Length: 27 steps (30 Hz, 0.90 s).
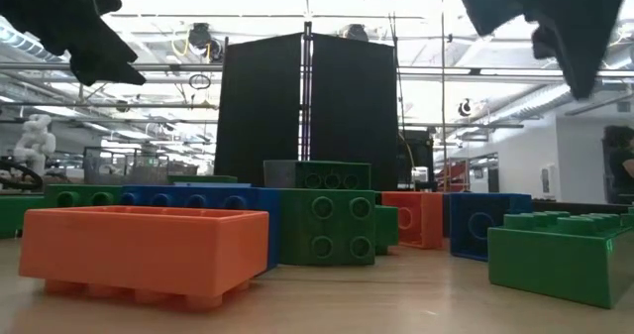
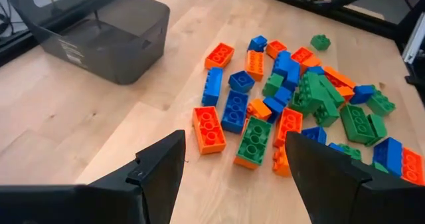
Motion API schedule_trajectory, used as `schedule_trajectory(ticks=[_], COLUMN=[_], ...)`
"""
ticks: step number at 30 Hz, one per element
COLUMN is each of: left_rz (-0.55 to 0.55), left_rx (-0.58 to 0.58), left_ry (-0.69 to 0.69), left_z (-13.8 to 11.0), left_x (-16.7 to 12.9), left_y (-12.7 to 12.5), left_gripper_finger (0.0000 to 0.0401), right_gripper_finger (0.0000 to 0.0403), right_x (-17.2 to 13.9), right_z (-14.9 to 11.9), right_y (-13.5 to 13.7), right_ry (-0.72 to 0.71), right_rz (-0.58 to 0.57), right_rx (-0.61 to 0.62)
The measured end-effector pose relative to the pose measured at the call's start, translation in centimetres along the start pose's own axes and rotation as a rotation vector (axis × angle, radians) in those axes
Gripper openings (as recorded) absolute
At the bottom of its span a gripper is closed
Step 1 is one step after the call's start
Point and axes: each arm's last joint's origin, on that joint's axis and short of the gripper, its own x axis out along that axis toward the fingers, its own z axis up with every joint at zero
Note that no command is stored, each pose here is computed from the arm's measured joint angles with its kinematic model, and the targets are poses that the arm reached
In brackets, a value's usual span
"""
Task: Sort blocks
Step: Put the green game piece into the top right black transparent bin
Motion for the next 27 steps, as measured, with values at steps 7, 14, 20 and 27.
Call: schedule_trajectory(ticks=[7,14,20,27], left_rz=[0.007,0.012,0.016,0.016], left_rx=[0.003,0.009,0.012,0.012], left_ry=[0.005,0.016,0.023,0.024], left_z=[0.0,-0.2,-0.2,-0.2], left_x=[0.1,0.0,0.1,0.1], left_y=[0.0,0.1,0.1,0.1], left_gripper_finger=[0.0257,0.0257,0.0257,0.0257], right_gripper_finger=[0.0241,0.0289,0.03,0.0299], right_x=[3.0,6.7,8.4,8.7], right_z=[0.2,-1.4,-2.1,-3.0], right_y=[0.6,-1.1,-1.4,-2.1], right_ry=[0.068,0.138,0.004,-0.041], right_rz=[-0.123,-0.188,0.035,0.036], right_rx=[0.056,0.188,0.253,0.283])
